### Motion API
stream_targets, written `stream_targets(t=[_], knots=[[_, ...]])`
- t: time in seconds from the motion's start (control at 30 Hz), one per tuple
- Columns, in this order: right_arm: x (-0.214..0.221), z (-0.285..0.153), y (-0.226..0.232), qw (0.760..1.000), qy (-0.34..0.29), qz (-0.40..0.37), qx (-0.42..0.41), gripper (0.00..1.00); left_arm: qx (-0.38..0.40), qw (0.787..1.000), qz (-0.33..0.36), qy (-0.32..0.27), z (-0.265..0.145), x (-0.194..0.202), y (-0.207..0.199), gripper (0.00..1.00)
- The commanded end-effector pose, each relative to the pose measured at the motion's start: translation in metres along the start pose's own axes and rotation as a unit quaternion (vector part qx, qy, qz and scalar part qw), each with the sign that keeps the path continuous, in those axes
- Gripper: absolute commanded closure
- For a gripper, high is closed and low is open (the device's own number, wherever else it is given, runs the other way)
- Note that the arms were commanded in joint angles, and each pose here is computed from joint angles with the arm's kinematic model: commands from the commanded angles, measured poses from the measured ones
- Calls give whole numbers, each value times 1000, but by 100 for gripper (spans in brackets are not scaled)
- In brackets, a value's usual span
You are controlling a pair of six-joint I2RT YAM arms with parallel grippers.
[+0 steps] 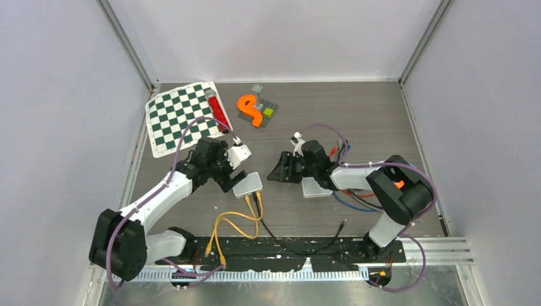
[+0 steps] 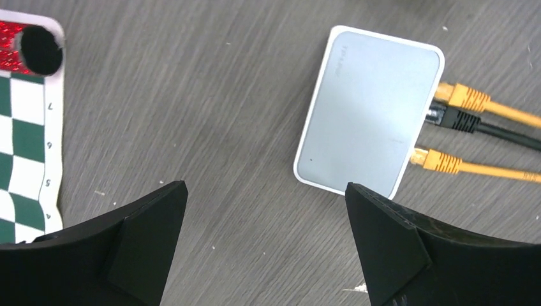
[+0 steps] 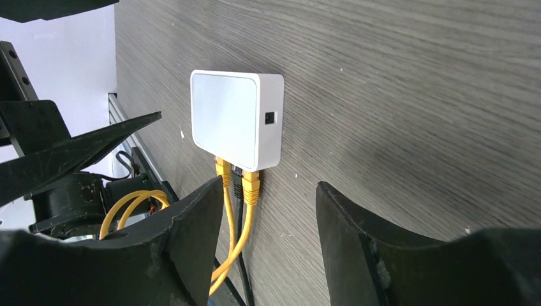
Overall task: Pull the plug from the switch port
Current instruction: Move the switch port to the center of the board, then pull the connector from the switch port.
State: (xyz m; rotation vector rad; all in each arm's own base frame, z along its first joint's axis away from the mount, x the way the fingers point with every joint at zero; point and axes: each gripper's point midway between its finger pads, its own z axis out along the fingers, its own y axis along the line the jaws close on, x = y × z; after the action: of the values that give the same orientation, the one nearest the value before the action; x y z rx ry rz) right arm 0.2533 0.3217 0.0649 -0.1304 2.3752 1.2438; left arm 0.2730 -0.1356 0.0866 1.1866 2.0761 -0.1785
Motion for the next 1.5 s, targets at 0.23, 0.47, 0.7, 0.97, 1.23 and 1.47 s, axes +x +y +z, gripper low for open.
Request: stream_targets(t=[0.23,0.47,0.7,0.97,1.23,1.47], knots=[[-4,2,10,1000,2,3,-9,38,127,991,19,24,16,2,-33,0],[2,7,15,1000,10,6,-9,38,149,987,7,59,19,7,-34,0],[8,15,17,1000,23,13,-6,38,175,981,15,79,25,16,-42,0],[16,26,16,999,39,21,-4,38,180,978,24,98,31,24,-46,0],[25,33,14,998,57,25,1,39,198,972,21,121,34,31,-50,5],[36,40,19,997,69,34,0,43,184,975,16,122,34,30,-45,9]])
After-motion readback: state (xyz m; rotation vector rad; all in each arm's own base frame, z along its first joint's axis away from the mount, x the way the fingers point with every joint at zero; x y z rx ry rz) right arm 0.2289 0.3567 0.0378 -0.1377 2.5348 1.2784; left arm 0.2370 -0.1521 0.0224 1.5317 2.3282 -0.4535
